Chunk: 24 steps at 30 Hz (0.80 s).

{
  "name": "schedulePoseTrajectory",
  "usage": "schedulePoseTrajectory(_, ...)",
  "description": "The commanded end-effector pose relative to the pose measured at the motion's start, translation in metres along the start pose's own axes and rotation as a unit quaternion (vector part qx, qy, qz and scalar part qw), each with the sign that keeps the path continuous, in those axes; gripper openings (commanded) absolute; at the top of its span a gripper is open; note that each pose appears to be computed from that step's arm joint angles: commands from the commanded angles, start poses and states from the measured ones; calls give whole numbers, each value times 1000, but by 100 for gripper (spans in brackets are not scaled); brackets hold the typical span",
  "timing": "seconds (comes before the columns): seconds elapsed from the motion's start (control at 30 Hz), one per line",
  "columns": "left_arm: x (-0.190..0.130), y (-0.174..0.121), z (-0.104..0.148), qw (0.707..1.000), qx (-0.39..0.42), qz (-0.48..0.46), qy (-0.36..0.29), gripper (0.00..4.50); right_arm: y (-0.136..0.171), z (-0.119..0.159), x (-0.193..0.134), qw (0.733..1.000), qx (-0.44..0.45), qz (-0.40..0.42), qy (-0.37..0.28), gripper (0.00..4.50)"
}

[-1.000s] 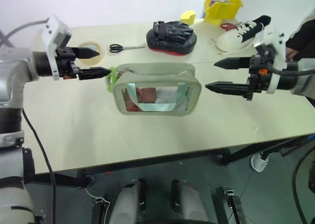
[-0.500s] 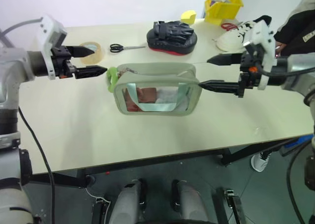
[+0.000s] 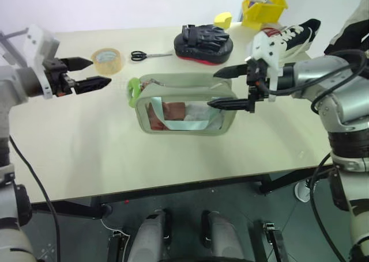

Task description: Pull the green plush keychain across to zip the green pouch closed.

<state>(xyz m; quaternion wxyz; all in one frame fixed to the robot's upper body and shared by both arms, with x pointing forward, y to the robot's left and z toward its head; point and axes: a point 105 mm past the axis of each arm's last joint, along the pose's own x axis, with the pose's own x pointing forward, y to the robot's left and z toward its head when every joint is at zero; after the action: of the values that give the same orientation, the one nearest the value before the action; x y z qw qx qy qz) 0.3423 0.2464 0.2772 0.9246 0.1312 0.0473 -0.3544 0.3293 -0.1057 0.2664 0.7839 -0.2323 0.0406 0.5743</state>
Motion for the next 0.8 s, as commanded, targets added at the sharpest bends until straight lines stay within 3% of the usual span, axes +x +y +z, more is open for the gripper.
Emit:
schedulePoseTrajectory(0.03, -11, -2, 16, 999, 18, 11, -24, 443, 2, 11, -5, 999, -32, 5, -4, 450)
schedulePoseTrajectory(0.33, -5, -16, -5, 1000, -8, -9, -5, 443, 2, 8, 4, 999, -39, 8, -4, 450)
schedulePoseTrajectory(0.43, 0, -13, -15, 1000, -12, 0, 4, 450, -1, 1, 11, 999, -42, 9, 3, 368)
schedulePoseTrajectory(0.67, 21, -19, -31, 1000, -27, 8, 0, 450, 1, -12, 15, 997, -71, 16, 28, 5)
schedulePoseTrajectory(0.8, 46, -29, -28, 999, -34, -1, -23, 450, 2, -13, 18, 996, -80, 19, 32, 5)
